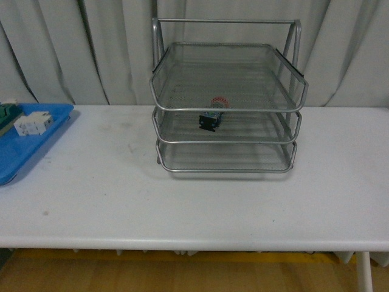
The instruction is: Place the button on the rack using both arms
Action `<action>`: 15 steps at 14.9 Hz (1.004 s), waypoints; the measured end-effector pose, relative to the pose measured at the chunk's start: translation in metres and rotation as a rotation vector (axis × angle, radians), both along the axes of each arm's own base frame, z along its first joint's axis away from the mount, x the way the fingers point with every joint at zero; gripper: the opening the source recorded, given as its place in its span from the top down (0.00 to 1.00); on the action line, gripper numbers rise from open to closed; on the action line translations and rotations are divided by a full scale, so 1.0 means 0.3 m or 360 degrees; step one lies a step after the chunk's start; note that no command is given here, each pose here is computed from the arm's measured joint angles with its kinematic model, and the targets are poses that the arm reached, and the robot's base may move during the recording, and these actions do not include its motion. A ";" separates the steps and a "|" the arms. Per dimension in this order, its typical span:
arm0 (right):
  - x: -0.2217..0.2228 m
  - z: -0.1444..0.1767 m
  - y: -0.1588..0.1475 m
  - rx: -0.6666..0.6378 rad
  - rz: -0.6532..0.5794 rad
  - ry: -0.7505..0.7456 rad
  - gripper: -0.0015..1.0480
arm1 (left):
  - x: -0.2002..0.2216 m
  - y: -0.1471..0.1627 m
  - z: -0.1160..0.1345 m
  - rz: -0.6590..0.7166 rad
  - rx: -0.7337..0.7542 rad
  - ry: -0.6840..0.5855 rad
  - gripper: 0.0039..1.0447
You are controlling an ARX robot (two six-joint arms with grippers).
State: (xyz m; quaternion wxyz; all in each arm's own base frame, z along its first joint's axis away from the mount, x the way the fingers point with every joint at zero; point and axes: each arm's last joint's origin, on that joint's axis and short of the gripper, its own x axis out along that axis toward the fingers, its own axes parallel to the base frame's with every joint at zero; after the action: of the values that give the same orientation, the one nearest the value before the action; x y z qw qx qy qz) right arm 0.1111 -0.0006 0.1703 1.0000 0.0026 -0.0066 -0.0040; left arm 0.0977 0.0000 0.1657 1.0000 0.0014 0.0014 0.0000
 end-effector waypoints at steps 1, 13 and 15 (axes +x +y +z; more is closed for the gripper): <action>-0.004 0.000 0.000 0.0000 0.0000 -0.0001 0.98 | 0.000 0.000 0.000 0.0000 0.0000 0.0000 0.06; -0.046 -0.012 0.001 -0.0004 0.0005 0.0015 0.26 | 0.000 0.000 0.000 0.0000 -0.0001 -0.0001 0.06; -0.046 -0.012 0.001 -0.0004 0.0005 0.0015 0.04 | 0.000 0.000 0.000 0.0000 -0.0001 -0.0001 0.06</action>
State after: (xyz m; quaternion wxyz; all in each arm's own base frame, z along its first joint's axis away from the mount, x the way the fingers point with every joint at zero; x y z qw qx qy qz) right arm 0.0972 -0.0005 0.1668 1.0000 0.0012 -0.0020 -0.0025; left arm 0.0977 0.0000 0.1657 1.0000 0.0012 0.0012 0.0000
